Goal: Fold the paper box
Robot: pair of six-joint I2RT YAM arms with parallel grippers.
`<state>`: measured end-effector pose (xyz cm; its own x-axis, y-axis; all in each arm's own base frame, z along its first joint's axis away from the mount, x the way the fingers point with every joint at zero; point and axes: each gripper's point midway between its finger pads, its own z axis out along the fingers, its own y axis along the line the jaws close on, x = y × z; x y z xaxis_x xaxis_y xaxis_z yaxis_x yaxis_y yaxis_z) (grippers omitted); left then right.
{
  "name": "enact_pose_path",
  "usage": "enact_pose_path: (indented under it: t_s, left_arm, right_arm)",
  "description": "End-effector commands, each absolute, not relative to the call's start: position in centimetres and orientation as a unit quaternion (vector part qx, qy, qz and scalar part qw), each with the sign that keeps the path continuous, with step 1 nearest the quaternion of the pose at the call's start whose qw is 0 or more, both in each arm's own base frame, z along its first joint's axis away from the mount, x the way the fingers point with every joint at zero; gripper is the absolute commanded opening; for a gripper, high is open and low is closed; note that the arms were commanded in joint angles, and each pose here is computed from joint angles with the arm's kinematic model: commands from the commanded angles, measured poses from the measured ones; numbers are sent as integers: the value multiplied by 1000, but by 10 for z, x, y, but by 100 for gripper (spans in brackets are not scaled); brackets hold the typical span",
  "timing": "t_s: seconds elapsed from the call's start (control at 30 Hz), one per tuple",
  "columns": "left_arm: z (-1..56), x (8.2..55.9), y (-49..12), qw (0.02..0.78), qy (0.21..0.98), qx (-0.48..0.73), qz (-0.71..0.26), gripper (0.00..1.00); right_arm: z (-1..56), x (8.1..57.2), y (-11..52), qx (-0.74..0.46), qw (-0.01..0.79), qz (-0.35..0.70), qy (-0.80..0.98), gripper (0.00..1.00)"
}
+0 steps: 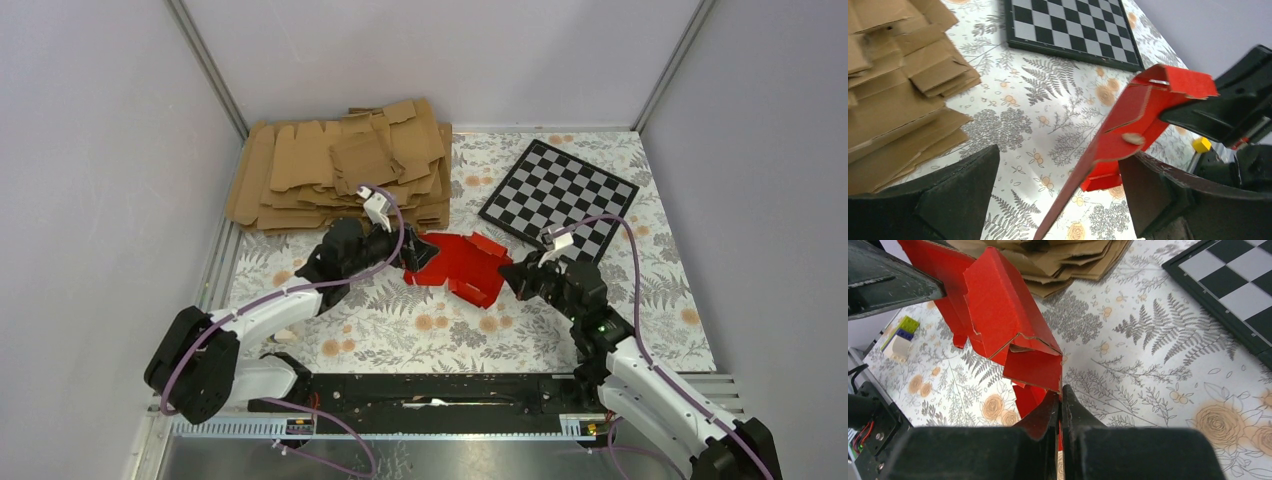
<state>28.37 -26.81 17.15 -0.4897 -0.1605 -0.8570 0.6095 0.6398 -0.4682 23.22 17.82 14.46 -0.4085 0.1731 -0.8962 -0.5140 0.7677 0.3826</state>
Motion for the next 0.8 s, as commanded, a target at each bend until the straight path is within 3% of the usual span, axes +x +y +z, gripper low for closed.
enact_pose_path:
  t_s: [0.0,0.13,0.27,0.47,0.63,0.77]
  left_arm:
    - [223,281,-293,518,693,219,-451,92]
    - [211,281,-304,500,714,241,-427,64]
    - [196,274,-317,500,734,272,-369,45]
    - [184,272,-318,498,752,281,-329,36]
    - [182,269,-315,502,755,283,-314,35]
    - [176,273,-308,500,771,268,-288,7]
  right_arm:
    - [156,232,191,-128,527,347,765,0]
    - [154,235,194,-129,517,346,772,0]
    - [154,239,195,-131,515,342,775,0]
    - [156,246,199,-138,510,338,779,0]
    - [154,249,199,-146,510,328,782,2]
    - [154,251,198,-148,512,323,782,3]
